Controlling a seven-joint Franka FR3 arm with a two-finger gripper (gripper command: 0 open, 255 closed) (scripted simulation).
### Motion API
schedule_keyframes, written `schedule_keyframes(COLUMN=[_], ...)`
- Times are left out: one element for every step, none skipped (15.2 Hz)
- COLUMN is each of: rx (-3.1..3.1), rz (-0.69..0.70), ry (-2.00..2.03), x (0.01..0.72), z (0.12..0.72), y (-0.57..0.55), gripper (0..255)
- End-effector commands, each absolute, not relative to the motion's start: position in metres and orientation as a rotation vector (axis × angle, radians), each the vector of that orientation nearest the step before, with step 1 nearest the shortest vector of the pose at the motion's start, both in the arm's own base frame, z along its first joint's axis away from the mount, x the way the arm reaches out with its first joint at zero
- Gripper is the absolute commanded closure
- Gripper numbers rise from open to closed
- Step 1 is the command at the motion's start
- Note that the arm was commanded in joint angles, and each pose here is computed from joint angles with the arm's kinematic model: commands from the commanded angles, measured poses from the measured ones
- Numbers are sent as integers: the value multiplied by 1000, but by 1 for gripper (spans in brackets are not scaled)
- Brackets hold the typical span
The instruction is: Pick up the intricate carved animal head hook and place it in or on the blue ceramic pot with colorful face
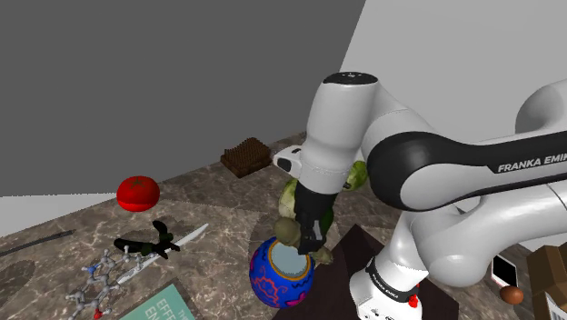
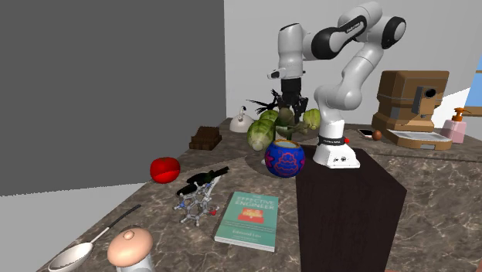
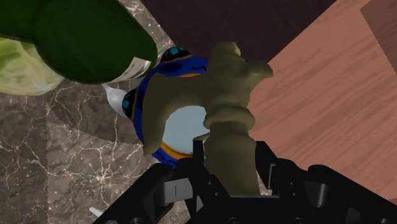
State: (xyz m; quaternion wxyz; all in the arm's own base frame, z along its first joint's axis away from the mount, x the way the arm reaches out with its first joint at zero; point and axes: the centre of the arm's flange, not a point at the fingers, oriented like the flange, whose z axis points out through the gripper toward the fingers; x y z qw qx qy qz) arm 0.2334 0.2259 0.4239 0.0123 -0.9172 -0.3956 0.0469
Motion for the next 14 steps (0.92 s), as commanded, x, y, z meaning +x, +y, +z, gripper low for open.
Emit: schedule_keyframes(rx=[-2859,-2859,-2859,-2859,-2859,-2859,-2859,-2859,-2859,-2859,-2859,-2859,-2859,-2859], rz=[145,145,145,145,145,145,145,145,145,145,145,145,145,145], ry=[-1233,-1233,-1233,-1233,-1233,-1233,-1233,-1233,-1233,-1233,-1233,-1233,-1233,-1233], x=[234,234,234,234,234,234,234,234,234,234,234,234,234,234], z=[412,407,401,396,391,386,380,375,370,362,362,362,362,362], y=[226,226,226,226,226,226,226,226,226,226,226,226,226,226], gripper=[255,255,255,255,255,255,255,255,255,255,255,255,255,255])
